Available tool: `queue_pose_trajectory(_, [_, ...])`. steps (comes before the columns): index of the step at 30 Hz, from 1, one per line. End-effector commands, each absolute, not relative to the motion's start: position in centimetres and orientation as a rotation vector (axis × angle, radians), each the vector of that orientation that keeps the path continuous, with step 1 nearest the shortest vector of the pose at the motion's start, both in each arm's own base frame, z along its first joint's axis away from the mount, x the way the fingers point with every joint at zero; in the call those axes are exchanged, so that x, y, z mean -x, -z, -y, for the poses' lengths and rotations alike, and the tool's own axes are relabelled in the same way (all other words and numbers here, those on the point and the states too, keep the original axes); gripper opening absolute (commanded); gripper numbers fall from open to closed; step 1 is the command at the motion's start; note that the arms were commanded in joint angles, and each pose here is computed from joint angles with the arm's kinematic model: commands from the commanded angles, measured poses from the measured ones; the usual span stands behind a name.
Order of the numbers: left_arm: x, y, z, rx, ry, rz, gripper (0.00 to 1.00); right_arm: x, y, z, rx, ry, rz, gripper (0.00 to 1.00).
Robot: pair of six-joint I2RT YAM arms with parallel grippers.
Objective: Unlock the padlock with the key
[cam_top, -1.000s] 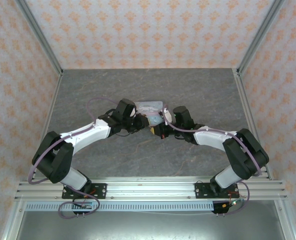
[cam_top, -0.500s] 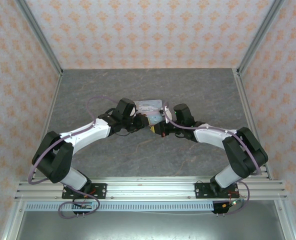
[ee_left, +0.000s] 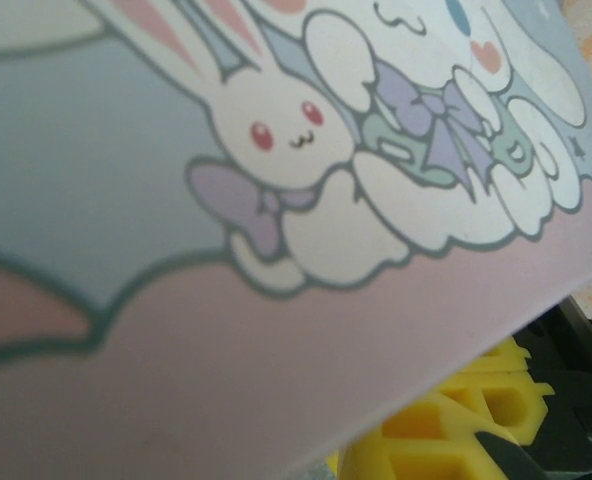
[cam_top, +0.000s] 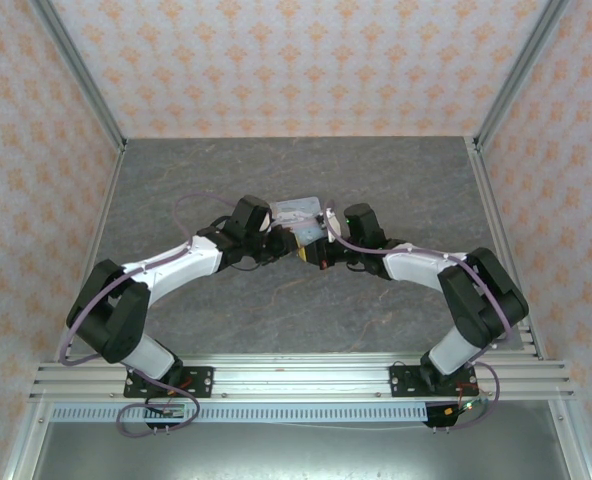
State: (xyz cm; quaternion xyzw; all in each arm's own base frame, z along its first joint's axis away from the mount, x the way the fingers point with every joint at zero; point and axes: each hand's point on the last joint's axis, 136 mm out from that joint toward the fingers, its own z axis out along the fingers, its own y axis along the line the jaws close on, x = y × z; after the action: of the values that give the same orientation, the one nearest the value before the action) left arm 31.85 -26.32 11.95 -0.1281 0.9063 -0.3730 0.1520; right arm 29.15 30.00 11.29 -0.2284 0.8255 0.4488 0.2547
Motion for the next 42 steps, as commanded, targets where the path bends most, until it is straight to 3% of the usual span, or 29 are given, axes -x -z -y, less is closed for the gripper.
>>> queue_pose_trajectory(1, [-30.3, -13.2, 29.5, 0.221, 1.256, -2.607, 0.14, -32.0, -17.3, -31.8, 0.644, -1.235, -1.99, 0.0])
queue_pose_trajectory(8, [-30.8, -11.8, 30.2, 0.244, 1.27, -2.616, 0.14, -31.9, -18.5, -31.6, 0.572, -1.254, -1.94, 0.0])
queue_pose_trajectory(17, [-31.7, -9.3, 30.9, 0.286, 1.292, -2.622, 0.15, -29.6, -11.7, -29.7, 0.464, -1.224, -2.116, 0.0])
queue_pose_trajectory(30, [-31.7, -9.5, 29.5, 0.323, 1.242, -2.566, 0.52, -27.8, -8.2, -29.1, 0.264, -1.257, -2.292, 0.0])
queue_pose_trajectory(35, [-31.7, -10.0, 27.4, 0.438, 1.219, -2.506, 0.6, -27.5, -8.2, -29.2, 0.195, -1.301, -2.323, 0.0])
queue_pose_trajectory(42, [-31.8, -9.7, 24.8, 0.71, 1.244, -2.365, 0.62, -27.1, -8.5, -29.8, 0.072, -1.381, -2.391, 0.0])
